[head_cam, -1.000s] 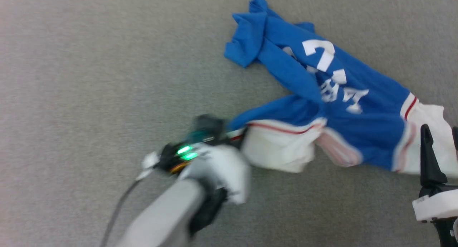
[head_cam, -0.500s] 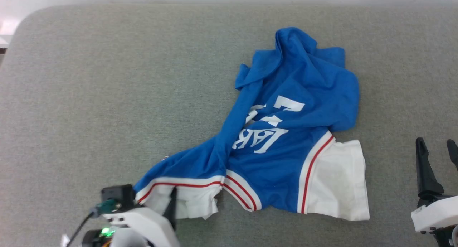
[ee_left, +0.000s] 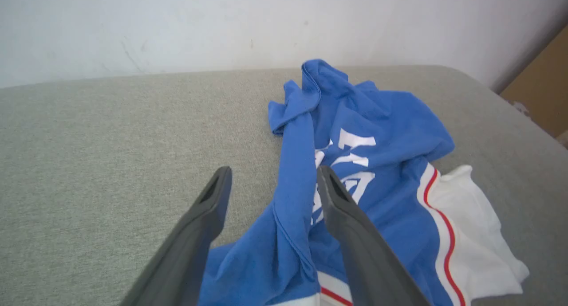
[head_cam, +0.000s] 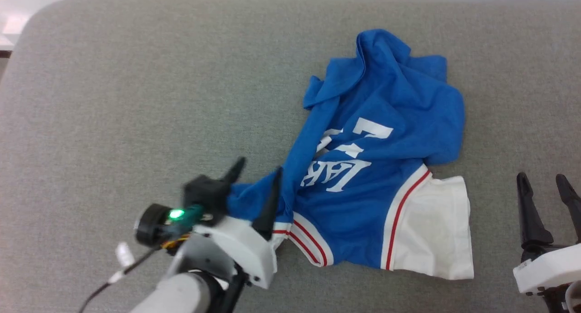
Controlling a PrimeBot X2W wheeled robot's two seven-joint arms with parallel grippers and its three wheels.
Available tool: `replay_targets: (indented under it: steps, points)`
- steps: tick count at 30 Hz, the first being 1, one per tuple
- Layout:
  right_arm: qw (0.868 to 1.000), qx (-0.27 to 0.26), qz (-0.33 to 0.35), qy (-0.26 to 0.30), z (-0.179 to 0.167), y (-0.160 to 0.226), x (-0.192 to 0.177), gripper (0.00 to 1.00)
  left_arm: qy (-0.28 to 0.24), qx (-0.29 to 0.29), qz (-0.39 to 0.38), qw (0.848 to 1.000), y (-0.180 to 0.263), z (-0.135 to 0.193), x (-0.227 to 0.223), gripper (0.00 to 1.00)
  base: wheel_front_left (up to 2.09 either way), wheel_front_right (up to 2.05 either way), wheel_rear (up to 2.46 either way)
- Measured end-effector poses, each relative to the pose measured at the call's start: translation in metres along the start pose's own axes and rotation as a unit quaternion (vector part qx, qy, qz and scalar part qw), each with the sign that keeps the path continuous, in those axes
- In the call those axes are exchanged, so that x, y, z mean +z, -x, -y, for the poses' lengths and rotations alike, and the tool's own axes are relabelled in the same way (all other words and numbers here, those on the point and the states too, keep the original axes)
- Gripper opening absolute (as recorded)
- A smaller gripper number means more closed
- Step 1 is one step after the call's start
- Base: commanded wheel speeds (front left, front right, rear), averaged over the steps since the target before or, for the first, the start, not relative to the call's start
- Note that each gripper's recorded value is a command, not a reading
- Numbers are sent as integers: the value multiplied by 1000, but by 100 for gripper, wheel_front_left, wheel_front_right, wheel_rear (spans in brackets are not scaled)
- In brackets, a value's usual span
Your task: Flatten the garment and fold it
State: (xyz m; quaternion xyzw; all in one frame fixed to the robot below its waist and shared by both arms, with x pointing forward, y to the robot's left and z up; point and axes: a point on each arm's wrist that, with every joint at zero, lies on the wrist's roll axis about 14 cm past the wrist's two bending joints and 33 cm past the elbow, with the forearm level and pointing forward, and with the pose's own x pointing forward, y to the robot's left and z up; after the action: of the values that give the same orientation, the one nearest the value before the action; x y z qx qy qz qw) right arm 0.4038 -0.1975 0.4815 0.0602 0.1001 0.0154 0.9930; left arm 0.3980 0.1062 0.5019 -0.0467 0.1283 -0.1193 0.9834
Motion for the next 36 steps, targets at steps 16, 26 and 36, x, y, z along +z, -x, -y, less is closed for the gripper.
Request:
replay_targets:
  steps: [16, 26, 36]
  points:
    - [1000, -24, -15, -1, 16, -7, -13, 100, -56, -38, -198, 978, -7, 20, -106, 100, 0, 0, 0]
    - [1000, -20, -14, -2, 13, -10, -13, 100, -51, -13, -174, 983, -11, 8, -103, 0, 0, 0, 0]
    - [1000, -16, -13, -1, 11, -14, -12, 100, 33, -32, -9, 999, -36, 6, 11, 0, 0, 0, 0]
